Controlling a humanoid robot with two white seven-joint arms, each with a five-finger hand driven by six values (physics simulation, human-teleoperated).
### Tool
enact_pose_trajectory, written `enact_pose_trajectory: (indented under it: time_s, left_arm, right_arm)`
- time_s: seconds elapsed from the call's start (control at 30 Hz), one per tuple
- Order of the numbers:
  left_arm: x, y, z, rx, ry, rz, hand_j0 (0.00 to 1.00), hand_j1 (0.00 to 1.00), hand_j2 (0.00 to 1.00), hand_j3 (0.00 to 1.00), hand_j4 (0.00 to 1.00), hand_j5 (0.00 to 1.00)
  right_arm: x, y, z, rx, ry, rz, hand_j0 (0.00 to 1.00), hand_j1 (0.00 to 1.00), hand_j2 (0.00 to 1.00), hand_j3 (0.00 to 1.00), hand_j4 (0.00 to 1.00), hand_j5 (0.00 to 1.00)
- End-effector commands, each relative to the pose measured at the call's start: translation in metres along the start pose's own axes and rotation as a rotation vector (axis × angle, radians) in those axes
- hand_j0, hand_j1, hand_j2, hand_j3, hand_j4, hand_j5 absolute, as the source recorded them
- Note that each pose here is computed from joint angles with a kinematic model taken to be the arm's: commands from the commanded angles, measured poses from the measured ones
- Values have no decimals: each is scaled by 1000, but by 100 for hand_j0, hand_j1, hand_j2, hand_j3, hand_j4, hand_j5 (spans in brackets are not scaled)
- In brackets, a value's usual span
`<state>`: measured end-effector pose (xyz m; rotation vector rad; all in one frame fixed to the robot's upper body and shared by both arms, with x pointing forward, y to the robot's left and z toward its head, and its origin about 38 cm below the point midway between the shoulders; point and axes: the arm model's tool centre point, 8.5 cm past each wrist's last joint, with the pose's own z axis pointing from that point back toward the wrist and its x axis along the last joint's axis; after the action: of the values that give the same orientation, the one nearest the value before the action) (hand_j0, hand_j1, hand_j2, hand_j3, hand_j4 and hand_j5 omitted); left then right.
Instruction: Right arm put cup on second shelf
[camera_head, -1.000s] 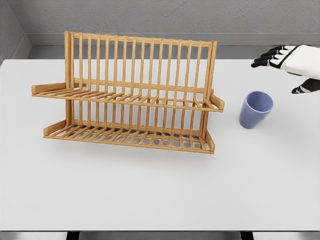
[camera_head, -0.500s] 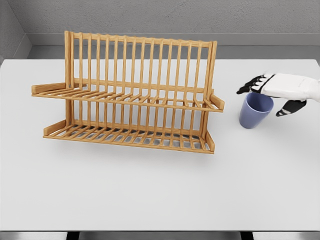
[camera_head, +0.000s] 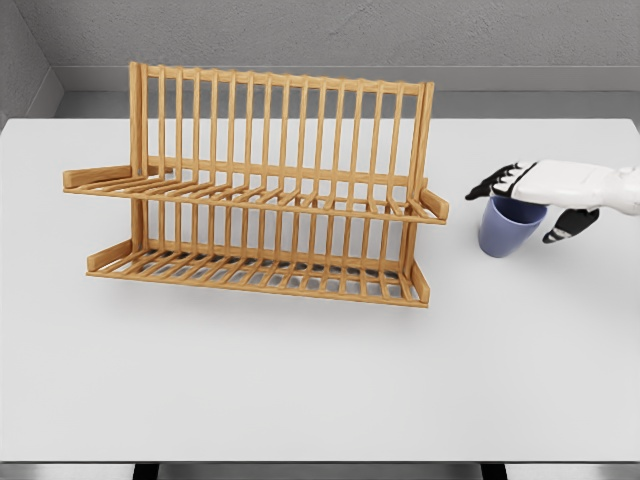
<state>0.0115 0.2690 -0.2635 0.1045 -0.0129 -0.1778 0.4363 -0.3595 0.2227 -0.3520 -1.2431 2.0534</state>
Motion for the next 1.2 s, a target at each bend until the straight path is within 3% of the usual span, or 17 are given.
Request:
enact_pose_trajectory:
  time_s: [0.0,0.23,0.3,0.5,0.53,0.63,1.17]
  left_arm:
    - [0,0,0,0,0,-1,100,100,100,100,100,100]
    - [0,0,0,0,0,-1,100,100,100,100,100,100]
    - [0,0,0,0,0,-1,100,100,100,100,100,100]
    - [0,0,0,0,0,1,100,100,100,100,100,100]
    - [0,0,0,0,0,-1,100,100,100,100,100,100]
    - [0,0,0,0,0,-1,100,100,100,100,100,100]
    - [0,0,0,0,0,1,100,100,100,100,100,100]
  right_arm:
    - [-1,0,-1,-1,2,-6,100,100,100,100,100,100]
    - [-2,-3,-7,-11,-4,-13,98,98,98,98,98,98]
    - [-1,-4,-7,-12,-5,-12,84,84,84,84,84,84]
    - [0,0,-10,1,-11,-15,82,82,82,82,82,82]
    - [0,0,-10,0,-12,-14,75,75,75,75,75,75]
    - [1,0,-11,0,-13,-13,67,67,67,67,67,67]
    - [0,-15,-4,-22,-5,15,63,63,63,63,63,63]
